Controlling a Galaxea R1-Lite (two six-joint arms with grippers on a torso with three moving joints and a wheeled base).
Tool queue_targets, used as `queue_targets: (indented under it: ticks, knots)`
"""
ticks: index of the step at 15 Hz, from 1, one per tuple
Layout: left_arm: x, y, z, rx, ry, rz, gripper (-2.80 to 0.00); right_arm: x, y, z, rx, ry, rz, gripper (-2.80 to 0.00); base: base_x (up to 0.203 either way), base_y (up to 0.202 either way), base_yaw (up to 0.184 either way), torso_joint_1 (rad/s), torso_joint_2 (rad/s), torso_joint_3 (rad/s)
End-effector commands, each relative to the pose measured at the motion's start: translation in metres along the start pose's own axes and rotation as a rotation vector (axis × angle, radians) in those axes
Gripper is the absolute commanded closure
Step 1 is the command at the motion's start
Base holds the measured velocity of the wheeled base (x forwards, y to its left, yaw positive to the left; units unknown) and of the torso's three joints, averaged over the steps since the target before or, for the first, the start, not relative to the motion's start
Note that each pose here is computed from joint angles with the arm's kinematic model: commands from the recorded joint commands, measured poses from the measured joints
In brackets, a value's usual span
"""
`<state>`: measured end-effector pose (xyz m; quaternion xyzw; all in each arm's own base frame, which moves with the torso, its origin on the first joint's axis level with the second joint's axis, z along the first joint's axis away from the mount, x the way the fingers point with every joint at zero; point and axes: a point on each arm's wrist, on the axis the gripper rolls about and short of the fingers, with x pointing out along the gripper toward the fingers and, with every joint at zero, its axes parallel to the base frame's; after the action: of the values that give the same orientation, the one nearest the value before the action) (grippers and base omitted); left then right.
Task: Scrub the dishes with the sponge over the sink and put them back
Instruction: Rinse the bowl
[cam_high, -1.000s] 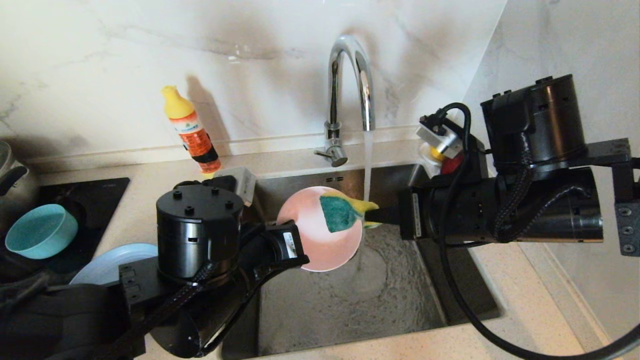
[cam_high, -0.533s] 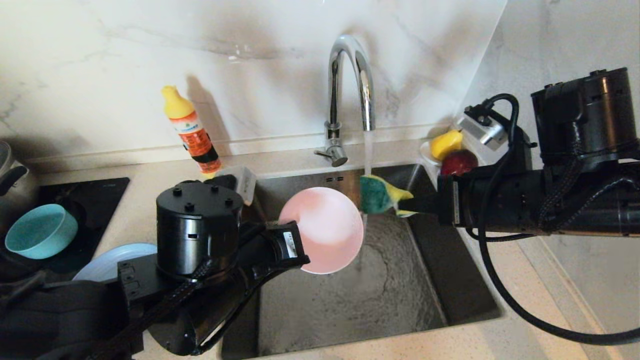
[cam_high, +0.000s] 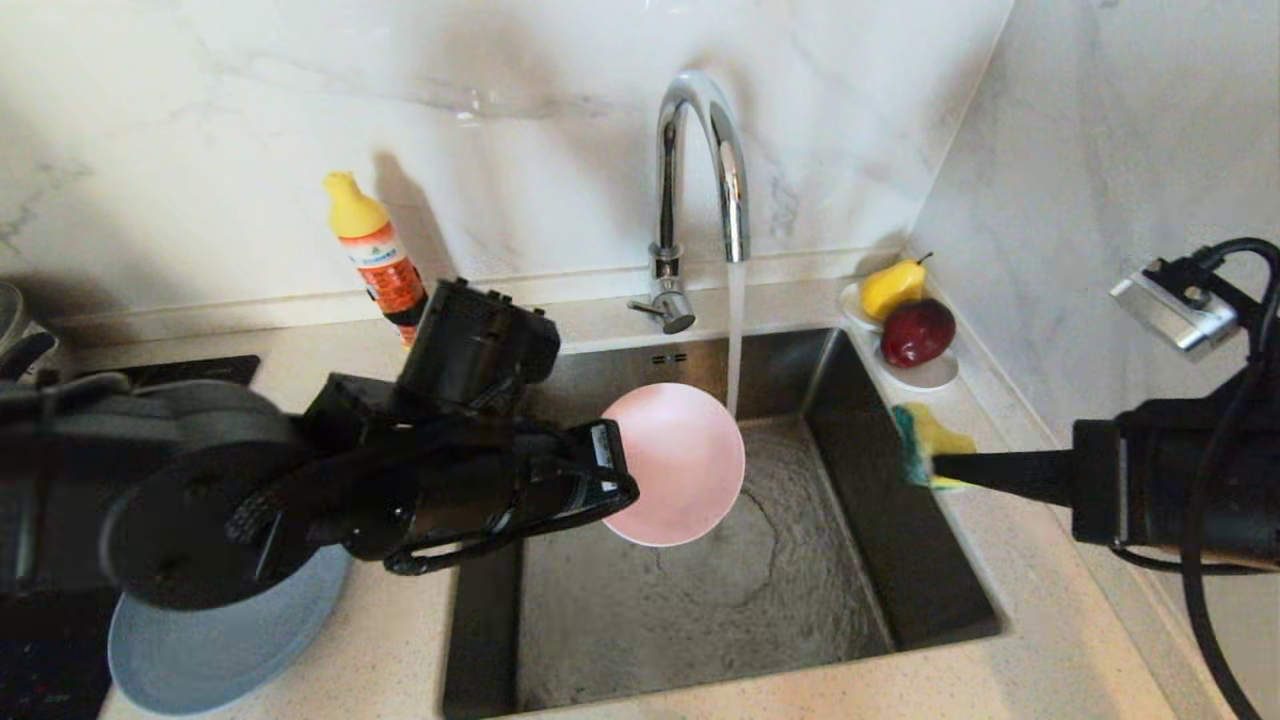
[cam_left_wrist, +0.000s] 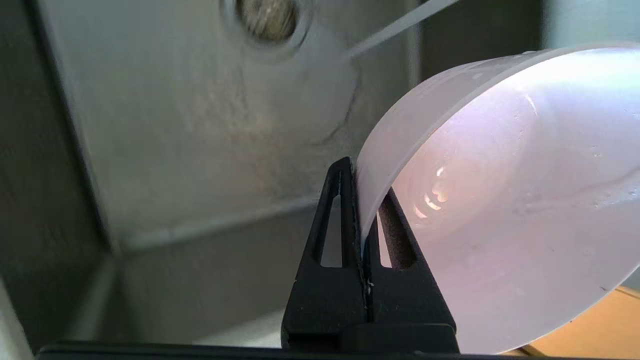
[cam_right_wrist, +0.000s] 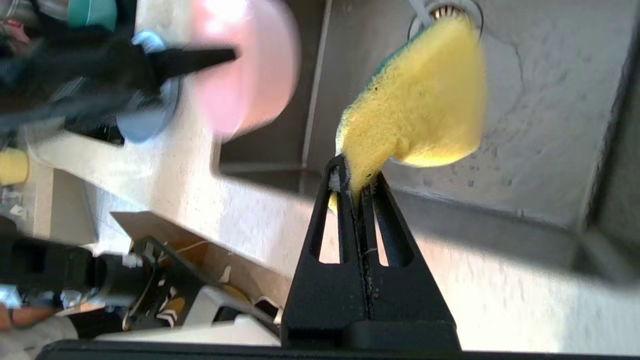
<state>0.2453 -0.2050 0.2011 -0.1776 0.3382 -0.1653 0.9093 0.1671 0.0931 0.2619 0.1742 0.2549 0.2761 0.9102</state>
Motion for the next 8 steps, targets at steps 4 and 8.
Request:
queue_targets:
  ticks: [4,8]
  knots:
    - [0.078,-0.006,0.013,-0.111,0.076,0.084,0.00,-0.025,-0.002,-0.012,0.018,-0.026,0.004,0.00,0.000,0.000,0.000,0.000,0.00,0.000]
    - [0.110,-0.010,0.015,-0.156,0.087,0.099,0.00,-0.024,0.000,-0.007,0.014,-0.039,0.006,0.00,0.000,0.000,0.000,0.000,0.00,0.000]
